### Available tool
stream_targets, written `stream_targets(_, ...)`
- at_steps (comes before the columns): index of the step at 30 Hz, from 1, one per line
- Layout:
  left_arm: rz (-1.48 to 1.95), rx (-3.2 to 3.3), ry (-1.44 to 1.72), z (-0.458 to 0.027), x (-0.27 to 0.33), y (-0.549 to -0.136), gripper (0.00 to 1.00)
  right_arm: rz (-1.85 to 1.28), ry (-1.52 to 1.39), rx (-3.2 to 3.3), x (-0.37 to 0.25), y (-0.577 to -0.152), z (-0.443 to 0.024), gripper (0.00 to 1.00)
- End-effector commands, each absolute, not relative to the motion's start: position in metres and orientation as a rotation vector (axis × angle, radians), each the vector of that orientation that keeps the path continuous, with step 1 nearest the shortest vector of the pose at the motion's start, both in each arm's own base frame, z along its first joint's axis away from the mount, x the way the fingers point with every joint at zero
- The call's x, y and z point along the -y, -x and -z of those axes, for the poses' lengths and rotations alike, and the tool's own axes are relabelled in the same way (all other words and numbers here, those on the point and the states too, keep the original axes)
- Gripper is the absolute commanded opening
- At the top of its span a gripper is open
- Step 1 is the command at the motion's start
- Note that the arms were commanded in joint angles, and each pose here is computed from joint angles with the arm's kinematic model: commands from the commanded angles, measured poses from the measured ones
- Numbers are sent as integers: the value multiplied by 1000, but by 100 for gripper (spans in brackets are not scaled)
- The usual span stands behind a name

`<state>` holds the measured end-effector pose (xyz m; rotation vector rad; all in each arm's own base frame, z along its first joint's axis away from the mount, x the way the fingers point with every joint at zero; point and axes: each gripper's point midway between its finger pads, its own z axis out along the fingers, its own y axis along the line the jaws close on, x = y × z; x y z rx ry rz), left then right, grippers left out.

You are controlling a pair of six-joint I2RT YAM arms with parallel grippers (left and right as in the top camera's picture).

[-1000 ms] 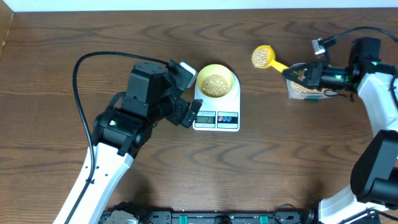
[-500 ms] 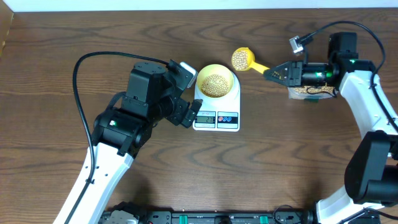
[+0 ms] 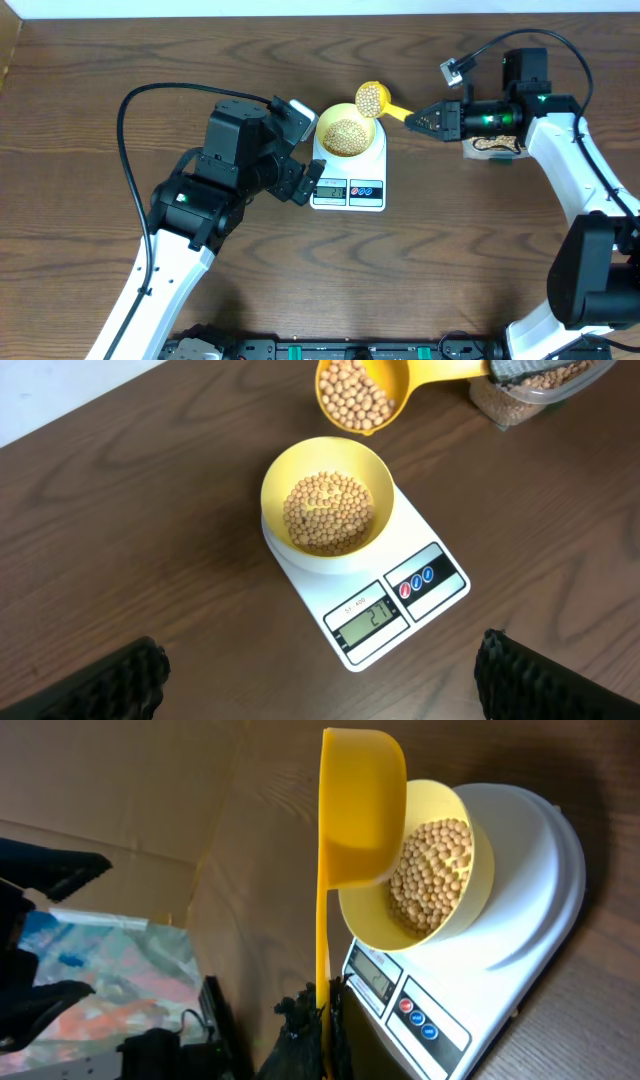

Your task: Scoop item into bowl and weigh 50g on scale

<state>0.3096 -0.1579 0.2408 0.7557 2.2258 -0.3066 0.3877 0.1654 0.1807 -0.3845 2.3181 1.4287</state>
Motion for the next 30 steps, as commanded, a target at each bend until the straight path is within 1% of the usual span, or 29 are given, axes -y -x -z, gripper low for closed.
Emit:
stream_targets(1, 319, -2231, -765, -238, 158, -308, 100, -1413, 434, -2315, -174, -385, -178, 1)
stream_targets(30, 319, -2231, -765, -238, 158, -308, 100, -1092, 1003, -1942, -194, -394, -183, 1)
